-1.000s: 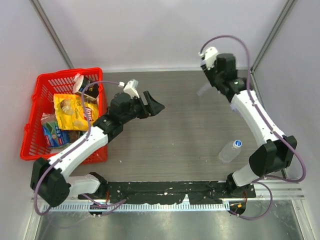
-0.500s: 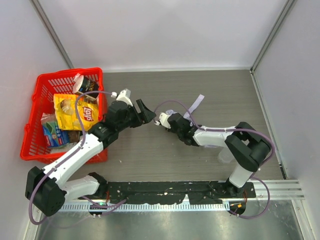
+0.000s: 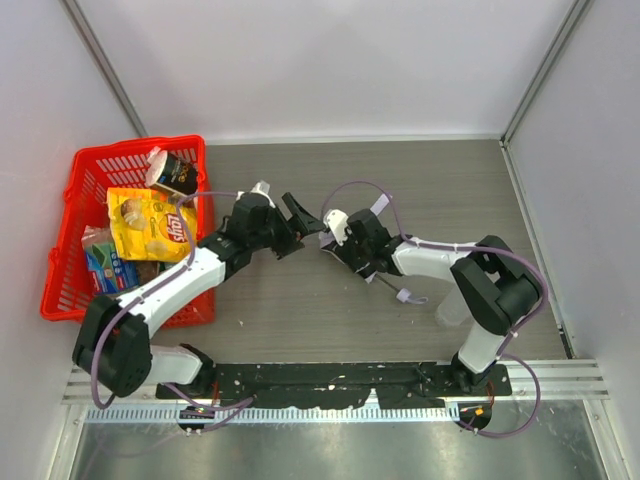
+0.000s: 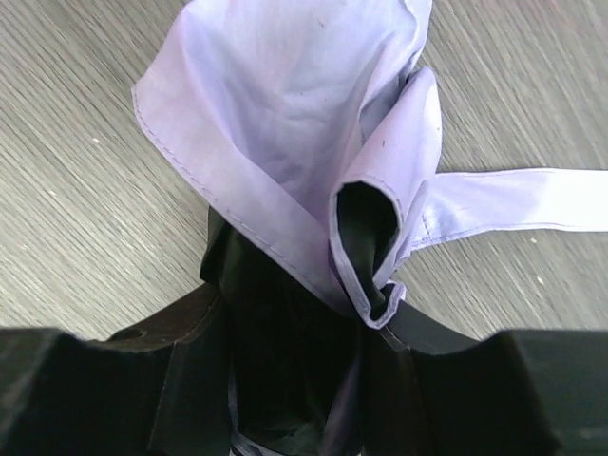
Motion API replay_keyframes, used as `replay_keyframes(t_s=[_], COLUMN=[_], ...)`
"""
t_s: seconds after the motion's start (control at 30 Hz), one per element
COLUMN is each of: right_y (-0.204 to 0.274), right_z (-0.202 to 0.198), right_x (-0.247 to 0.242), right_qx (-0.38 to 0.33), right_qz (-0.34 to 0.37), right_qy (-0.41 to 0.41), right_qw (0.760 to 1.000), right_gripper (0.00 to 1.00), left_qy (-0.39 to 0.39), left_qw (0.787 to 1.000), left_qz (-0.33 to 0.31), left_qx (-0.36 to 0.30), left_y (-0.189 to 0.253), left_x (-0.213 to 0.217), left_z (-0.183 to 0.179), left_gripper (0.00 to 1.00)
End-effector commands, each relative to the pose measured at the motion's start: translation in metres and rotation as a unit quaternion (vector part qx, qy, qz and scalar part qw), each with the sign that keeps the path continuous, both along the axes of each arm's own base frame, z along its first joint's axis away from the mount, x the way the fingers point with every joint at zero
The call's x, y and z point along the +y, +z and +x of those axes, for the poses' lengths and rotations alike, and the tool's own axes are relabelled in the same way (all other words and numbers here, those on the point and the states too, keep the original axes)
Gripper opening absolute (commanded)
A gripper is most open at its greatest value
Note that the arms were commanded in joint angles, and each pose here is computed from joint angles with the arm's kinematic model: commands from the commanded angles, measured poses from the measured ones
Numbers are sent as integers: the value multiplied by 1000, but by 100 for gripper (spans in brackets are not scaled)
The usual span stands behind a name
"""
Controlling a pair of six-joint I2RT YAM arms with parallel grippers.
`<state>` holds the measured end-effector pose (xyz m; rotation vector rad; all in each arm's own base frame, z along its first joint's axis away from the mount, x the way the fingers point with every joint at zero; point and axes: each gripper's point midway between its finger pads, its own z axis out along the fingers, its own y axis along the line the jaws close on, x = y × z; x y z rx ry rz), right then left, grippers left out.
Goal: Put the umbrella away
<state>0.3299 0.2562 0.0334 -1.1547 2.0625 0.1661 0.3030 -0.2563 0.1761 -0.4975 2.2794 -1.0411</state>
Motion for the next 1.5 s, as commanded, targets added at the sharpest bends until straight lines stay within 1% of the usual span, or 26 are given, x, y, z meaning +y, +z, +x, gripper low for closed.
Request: replay_keyframes(t_s=[0.0,0.13,0.27,0.33,0.37,0.5,0.57,0.63,0.7,0.77,0.8,0.83,0.9,0.93,0.97,1.03,1.1,1.17,1.27,1.47], right_y=[-16,-27,-28,-25,-25,-22,-23,-24,-23,-25,-25,-24,-25,-23,-23,-25,-24,-24,-25,-23], right_z=[-43,-43,-40,-37,-35,-30,-26,-22,-20,-21,-22,-21,-21,-22,-22,-21,-20,-19,-20,-22], right_x=[38,34,28,25,21,13,9,4,3,4,5,5,5,7,8,10,13,15,16,19], right_qx=[131,156,162,159,158,155,151,143,132,128,126,125,126,127,128,131,133,135,138,145], right_qz=[102,135,161,170,172,180,174,165,152,140,136,138,136,141,142,143,146,149,147,150], right_qy=[52,39,21,18,12,-2,-13,-27,-31,-29,-29,-30,-30,-24,-21,-21,-18,-17,-15,-3], right_qw=[985,978,973,972,972,971,973,976,979,981,982,982,982,981,981,981,980,979,979,978], right_gripper=[1,1,1,1,1,1,1,1,1,1,1,1,1,1,1,1,1,1,1,1], left_qy=[38,61,101,118,122,139,139,100,35,-14,-30,-23,19,40,64,94,93,84,65,75], left_qw=[997,989,978,978,978,981,985,991,993,987,984,990,997,998,997,993,991,991,993,991], left_qz=[-23,-44,-45,-52,-49,-64,-79,-84,-105,-124,-124,-99,-52,-42,-33,-36,-44,-59,-61,-52], left_qx=[69,125,176,166,161,118,63,24,-48,-100,-121,-96,-54,-33,1,55,86,91,81,97], left_y=[-38,-63,-88,-91,-93,-83,-67,-52,-16,15,26,19,3,-8,-23,-46,-57,-63,-64,-97], left_x=[4,-2,3,9,11,25,33,30,17,5,2,7,24,30,35,37,29,15,-5,-18], left_z=[11,17,16,19,16,22,25,27,34,33,34,32,32,32,30,31,34,40,47,48], left_gripper=[94,100,100,98,96,91,94,95,95,96,95,95,100,100,100,100,100,100,100,100])
